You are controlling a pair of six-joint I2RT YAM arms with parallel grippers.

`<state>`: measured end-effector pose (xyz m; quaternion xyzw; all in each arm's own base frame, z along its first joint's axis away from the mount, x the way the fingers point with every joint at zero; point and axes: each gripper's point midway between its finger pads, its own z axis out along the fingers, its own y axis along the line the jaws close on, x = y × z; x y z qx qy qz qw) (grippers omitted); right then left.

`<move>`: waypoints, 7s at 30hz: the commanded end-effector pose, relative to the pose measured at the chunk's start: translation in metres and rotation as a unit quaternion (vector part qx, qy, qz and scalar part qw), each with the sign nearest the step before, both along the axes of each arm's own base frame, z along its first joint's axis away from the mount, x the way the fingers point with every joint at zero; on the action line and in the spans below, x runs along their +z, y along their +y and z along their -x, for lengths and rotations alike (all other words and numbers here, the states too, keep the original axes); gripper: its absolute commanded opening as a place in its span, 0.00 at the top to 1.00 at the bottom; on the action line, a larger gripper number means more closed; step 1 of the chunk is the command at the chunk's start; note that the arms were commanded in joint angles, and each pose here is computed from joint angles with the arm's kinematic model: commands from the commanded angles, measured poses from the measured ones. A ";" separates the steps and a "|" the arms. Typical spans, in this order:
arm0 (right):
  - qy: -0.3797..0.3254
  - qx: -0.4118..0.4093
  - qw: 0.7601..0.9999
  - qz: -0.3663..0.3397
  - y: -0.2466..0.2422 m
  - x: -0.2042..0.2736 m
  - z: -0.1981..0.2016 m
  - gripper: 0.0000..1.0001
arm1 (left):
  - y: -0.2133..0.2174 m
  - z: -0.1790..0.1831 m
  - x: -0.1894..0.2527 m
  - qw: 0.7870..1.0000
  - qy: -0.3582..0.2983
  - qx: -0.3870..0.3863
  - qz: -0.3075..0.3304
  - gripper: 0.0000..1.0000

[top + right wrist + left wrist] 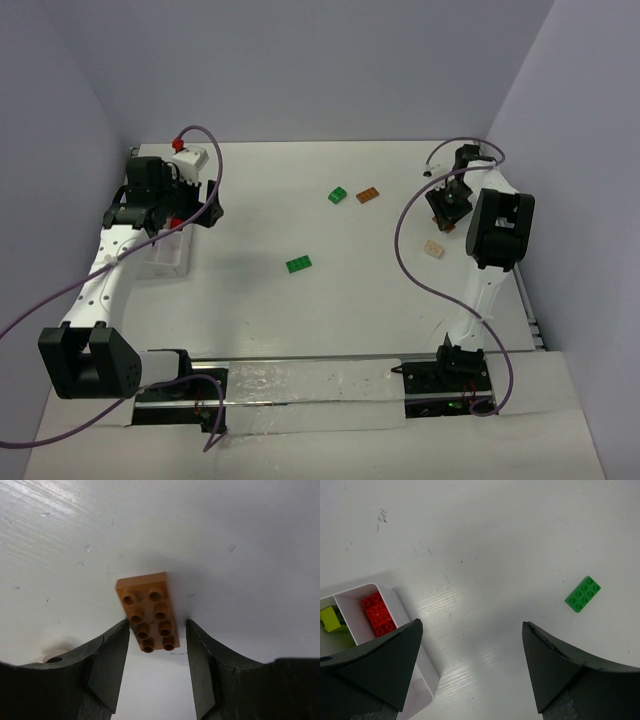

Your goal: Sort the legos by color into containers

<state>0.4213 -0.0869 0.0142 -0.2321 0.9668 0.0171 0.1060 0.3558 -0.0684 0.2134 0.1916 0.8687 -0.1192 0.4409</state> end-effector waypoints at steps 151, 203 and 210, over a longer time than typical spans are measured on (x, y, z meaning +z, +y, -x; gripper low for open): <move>-0.165 -0.043 0.985 -0.007 0.232 0.050 -0.117 0.00 | 0.161 0.009 0.059 0.994 0.008 0.108 0.023 0.29; -0.118 -0.092 0.988 -0.042 0.210 0.011 -0.131 0.44 | 0.154 0.004 0.082 0.993 -0.005 0.111 0.036 0.30; -0.147 -0.099 0.982 -0.066 0.213 0.038 -0.126 0.59 | 0.141 0.008 0.087 0.993 -0.015 0.099 0.067 0.30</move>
